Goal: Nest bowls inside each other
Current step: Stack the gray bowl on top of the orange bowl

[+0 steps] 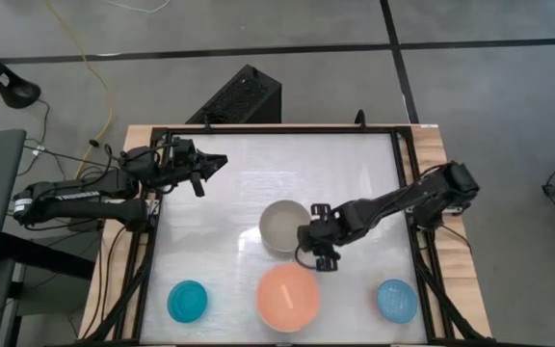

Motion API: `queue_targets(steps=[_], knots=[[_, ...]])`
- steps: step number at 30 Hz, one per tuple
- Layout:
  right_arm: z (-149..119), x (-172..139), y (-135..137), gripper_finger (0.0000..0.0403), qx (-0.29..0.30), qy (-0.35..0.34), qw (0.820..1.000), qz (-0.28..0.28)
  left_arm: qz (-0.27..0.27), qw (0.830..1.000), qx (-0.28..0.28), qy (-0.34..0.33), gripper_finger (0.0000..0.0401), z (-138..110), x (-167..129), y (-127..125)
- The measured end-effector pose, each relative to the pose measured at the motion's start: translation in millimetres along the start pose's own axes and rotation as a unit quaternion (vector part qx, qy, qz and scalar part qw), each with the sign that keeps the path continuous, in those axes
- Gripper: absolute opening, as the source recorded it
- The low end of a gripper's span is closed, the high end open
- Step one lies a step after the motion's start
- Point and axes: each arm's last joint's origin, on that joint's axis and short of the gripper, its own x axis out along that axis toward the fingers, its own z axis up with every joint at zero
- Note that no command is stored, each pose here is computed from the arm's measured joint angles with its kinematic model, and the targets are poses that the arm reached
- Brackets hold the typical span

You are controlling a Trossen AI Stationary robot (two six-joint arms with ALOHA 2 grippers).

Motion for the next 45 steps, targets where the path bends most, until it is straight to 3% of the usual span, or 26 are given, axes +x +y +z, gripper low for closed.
queue_targets(steps=[10, 22, 34, 38, 45], knots=[[4.2, 11.1, -27.4, 0.0166, -0.059, 0.007, 0.998, 0.038, 0.003, 1.0, 0.001, 0.003, 0.0048, -0.7, 0.0, 0.5], [-7.8, 36.1, -45.5, 0.0165, -0.052, 0.006, 0.996, 0.078, 0.014, 1.0, 0.001, -0.001, 0.0048, -0.5, 0.0, 1.1], [-14.7, 63.2, -61.7, 0.0163, -0.028, -0.033, 0.997, 0.068, 0.037, 0.999, 0.001, -0.012, 0.0048, 0.2, -0.1, 2.4], [-15.0, 80.8, -61.8, 0.0134, -0.024, -0.018, 0.997, 0.077, 0.038, 0.999, 0.001, -0.012, 0.0048, 0.2, -0.1, 2.5], [-5.3, 95.1, -56.1, 0.0013, -0.007, -0.045, 0.993, 0.113, 0.038, 0.999, -0.001, -0.012, 0.0048, 0.1, -0.1, 2.5]])
